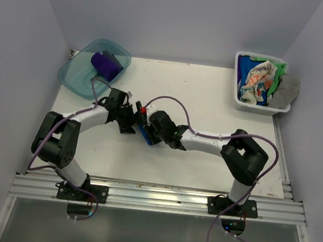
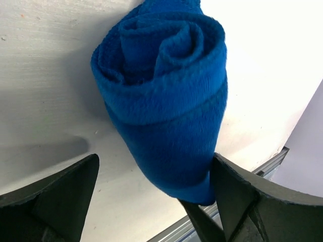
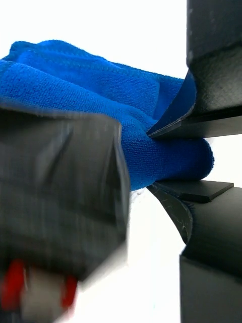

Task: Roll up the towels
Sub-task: Roll the towel

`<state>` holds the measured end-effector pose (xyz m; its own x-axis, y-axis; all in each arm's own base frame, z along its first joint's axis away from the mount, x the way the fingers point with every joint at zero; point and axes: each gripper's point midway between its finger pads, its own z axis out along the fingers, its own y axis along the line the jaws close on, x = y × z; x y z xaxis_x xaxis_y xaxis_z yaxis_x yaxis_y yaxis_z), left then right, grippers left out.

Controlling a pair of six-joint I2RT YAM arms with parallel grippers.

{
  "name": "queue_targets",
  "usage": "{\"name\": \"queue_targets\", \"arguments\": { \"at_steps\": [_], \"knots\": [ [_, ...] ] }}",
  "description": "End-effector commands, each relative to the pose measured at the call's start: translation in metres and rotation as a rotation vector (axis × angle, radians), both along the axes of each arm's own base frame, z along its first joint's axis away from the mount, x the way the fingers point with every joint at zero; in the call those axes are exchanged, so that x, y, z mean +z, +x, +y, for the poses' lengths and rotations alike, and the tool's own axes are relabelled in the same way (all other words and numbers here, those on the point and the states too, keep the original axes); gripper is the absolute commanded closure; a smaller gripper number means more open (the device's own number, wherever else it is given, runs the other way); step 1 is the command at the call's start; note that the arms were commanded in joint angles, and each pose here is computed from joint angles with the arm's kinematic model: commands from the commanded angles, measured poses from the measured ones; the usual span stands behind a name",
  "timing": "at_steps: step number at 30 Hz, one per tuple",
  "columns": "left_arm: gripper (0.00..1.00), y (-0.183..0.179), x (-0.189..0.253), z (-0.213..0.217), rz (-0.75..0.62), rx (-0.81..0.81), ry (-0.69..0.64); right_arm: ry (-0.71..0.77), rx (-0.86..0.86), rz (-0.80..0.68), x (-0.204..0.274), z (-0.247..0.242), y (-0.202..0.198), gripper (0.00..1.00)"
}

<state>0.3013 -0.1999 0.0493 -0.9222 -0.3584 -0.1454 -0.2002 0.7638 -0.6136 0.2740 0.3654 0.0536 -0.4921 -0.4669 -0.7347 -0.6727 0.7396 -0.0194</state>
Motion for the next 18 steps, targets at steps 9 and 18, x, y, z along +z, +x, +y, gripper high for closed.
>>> {"name": "queue_targets", "arguments": {
  "at_steps": [9, 18],
  "knots": [
    [0.05, 0.008, 0.027, -0.003, -0.086, -0.044, -0.044, 0.455, 0.065, 0.423, 0.024, 0.018, -0.009, 0.77],
    [0.06, 0.009, 0.019, -0.006, -0.08, -0.058, -0.056, 0.613, 0.046, 0.614, 0.026, 0.01, 0.0, 0.75]
  ]
}}
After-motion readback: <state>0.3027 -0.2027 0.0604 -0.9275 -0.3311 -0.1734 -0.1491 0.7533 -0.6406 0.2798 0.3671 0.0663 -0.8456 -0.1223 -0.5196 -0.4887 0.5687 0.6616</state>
